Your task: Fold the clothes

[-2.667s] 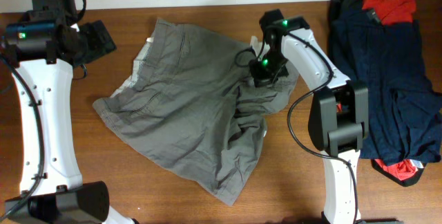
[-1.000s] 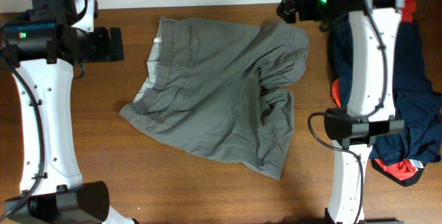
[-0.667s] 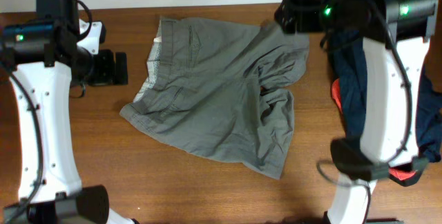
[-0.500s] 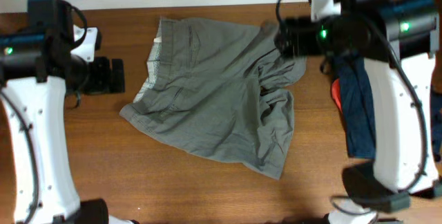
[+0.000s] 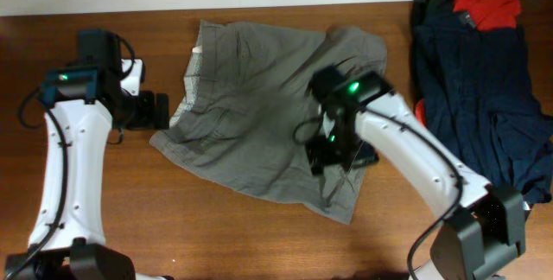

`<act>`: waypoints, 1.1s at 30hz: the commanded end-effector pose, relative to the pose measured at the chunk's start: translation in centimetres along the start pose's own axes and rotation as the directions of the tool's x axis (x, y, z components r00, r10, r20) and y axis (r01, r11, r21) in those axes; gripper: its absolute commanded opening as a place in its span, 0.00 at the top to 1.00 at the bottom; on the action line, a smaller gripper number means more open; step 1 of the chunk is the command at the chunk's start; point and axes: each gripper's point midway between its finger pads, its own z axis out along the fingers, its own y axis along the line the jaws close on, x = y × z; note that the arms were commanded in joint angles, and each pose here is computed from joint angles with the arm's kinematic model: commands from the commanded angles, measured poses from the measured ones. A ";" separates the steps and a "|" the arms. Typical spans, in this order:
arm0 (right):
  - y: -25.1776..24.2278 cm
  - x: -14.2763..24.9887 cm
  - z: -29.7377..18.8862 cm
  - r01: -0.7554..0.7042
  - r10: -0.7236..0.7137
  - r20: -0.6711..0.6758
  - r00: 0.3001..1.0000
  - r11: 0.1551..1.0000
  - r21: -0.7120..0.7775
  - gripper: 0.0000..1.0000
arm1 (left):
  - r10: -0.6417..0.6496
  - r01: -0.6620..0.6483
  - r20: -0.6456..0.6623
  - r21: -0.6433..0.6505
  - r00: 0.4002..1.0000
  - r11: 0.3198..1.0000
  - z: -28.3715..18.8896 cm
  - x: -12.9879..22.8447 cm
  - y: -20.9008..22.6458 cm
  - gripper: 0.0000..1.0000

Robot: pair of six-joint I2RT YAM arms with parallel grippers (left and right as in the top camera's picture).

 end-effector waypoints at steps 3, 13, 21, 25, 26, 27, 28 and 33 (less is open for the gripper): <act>0.6 3.5 4.9 -0.081 0.080 -0.117 0.990 0.997 -0.005 0.14 | 0.034 -0.034 0.010 -0.005 0.999 0.999 5.0 1.0 -0.1 0.01; 0.1 5.1 8.0 -0.238 0.235 -0.147 0.961 0.971 -0.007 0.15 | 0.268 -0.274 0.095 0.058 0.959 0.960 14.0 0.5 -2.1 0.01; 0.1 5.8 10.4 -0.238 0.229 -0.146 0.962 0.970 -0.045 0.19 | 0.273 -0.269 -0.021 0.099 0.962 0.958 19.1 2.8 -2.5 0.22; -0.3 6.4 11.6 -0.240 0.231 -0.151 0.961 0.970 -0.043 0.20 | 0.226 -0.221 -0.036 0.108 0.974 0.969 19.0 3.1 -2.6 0.53; -0.4 6.2 11.8 -0.237 0.229 -0.140 0.963 0.971 -0.041 0.21 | 0.212 -0.205 -0.050 0.112 0.976 0.972 19.0 3.4 -2.7 0.57; -0.7 5.9 11.8 -0.234 0.229 -0.123 0.966 0.972 -0.030 0.21 | 0.212 -0.205 -0.058 0.114 0.976 0.972 19.0 3.6 -2.7 0.57; -0.9 5.5 11.9 -0.231 0.228 -0.103 0.968 0.973 -0.019 0.21 | 0.213 -0.204 -0.068 0.117 0.975 0.972 19.0 3.8 -2.7 0.61; -2.9 2.8 12.0 -0.263 0.263 0.015 0.965 0.965 0.016 0.27 | 0.111 -0.095 -0.135 0.118 0.985 0.988 18.8 5.2 -2.8 0.83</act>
